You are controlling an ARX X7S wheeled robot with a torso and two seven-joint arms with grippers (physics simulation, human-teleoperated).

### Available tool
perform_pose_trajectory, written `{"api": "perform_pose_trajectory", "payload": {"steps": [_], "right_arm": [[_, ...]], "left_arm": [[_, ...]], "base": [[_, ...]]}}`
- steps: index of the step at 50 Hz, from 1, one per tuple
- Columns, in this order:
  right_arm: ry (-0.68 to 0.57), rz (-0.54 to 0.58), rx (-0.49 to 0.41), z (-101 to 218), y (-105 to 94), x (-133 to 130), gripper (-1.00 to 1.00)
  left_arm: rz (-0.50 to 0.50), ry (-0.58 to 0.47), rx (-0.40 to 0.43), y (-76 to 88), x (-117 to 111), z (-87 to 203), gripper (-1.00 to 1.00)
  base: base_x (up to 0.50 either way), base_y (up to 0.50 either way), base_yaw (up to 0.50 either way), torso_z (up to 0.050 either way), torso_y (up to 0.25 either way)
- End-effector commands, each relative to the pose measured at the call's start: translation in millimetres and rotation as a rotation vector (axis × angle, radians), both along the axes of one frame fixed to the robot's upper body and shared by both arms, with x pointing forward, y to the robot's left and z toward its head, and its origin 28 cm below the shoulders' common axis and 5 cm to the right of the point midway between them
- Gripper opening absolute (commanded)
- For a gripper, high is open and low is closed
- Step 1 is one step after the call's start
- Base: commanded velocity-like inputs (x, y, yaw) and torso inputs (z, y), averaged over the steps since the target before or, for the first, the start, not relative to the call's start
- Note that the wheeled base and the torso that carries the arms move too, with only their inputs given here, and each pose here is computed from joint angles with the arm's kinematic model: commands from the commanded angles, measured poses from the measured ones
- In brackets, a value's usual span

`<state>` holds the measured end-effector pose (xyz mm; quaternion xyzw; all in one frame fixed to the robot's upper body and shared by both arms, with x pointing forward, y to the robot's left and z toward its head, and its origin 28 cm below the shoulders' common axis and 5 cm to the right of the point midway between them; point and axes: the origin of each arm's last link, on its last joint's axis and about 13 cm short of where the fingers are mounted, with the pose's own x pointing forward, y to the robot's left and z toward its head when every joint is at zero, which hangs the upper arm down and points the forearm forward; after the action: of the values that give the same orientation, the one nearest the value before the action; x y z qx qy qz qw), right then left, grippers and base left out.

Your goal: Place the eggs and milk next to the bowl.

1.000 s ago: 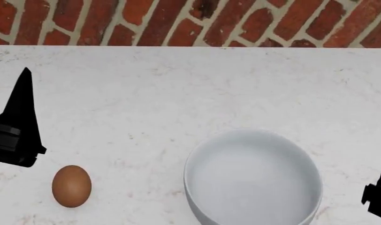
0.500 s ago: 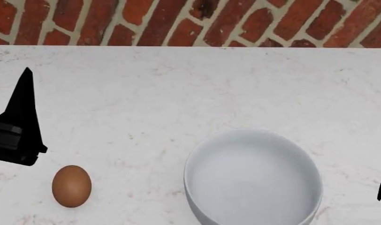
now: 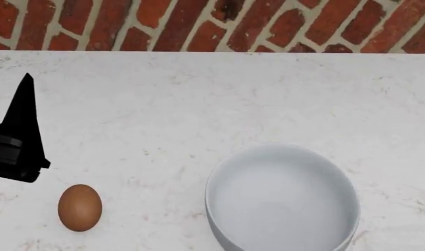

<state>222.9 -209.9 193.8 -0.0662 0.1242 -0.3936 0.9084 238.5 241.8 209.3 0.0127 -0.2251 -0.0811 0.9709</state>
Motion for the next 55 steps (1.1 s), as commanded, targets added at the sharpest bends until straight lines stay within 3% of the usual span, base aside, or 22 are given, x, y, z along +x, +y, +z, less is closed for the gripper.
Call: {"api": "perform_pose_trajectory", "payload": {"steps": [1, 8, 9, 24, 34, 41, 43, 48, 54, 55], "right_arm": [[0.017, -0.010, 0.007, -6.7, -4.6, 5.4, 1.00], [0.016, -0.010, -0.002, -5.6, -4.5, 4.7, 1.00], [0.017, -0.011, -0.005, -5.5, -4.6, 4.4, -1.00], [0.015, 0.000, -0.045, 1.1, -1.3, 1.1, -1.00], [-0.046, 0.082, -0.073, 19.7, 5.9, 2.2, -1.00], [-0.134, 0.190, -0.086, 28.1, 8.7, -2.3, -1.00], [-0.109, 0.185, -0.084, 28.8, 8.8, -3.5, -1.00], [-0.179, 0.349, -0.065, 29.9, 12.8, -3.8, -1.00], [-0.192, 0.419, -0.052, 33.7, 14.0, -5.5, -1.00], [-0.241, 0.485, -0.038, 34.9, 15.2, -6.1, -1.00]], "left_arm": [[0.005, 0.000, 0.001, 0.8, -0.5, 0.7, 1.00], [0.003, 0.002, 0.001, 0.5, 0.0, -0.3, 1.00], [0.003, 0.001, 0.002, 0.4, 0.2, -0.7, 1.00], [-0.001, 0.004, 0.002, -0.4, 0.0, -1.7, 1.00], [-0.005, 0.002, 0.003, -1.6, 0.0, -1.2, 1.00], [-0.006, 0.000, 0.003, -2.1, -0.1, -0.7, 1.00], [-0.007, 0.000, 0.007, -2.4, -0.6, -0.9, 1.00], [-0.008, -0.003, 0.009, -2.9, -1.4, 1.0, 1.00], [-0.010, -0.004, 0.010, -3.5, -2.0, 1.8, 1.00], [-0.011, -0.004, 0.010, -3.6, -2.1, 2.2, 1.00]], "base": [[0.00, 0.00, 0.00, 0.000, 0.000], [0.00, 0.00, 0.00, 0.000, 0.000], [0.00, 0.00, 0.00, 0.000, 0.000], [0.00, 0.00, 0.00, 0.000, 0.000], [0.00, 0.00, 0.00, 0.000, 0.000], [0.00, 0.00, 0.00, 0.000, 0.000], [0.00, 0.00, 0.00, 0.000, 0.005], [0.00, 0.00, 0.00, 0.000, 0.000], [0.00, 0.00, 0.00, 0.000, 0.000], [0.00, 0.00, 0.00, 0.000, 0.000]]}}
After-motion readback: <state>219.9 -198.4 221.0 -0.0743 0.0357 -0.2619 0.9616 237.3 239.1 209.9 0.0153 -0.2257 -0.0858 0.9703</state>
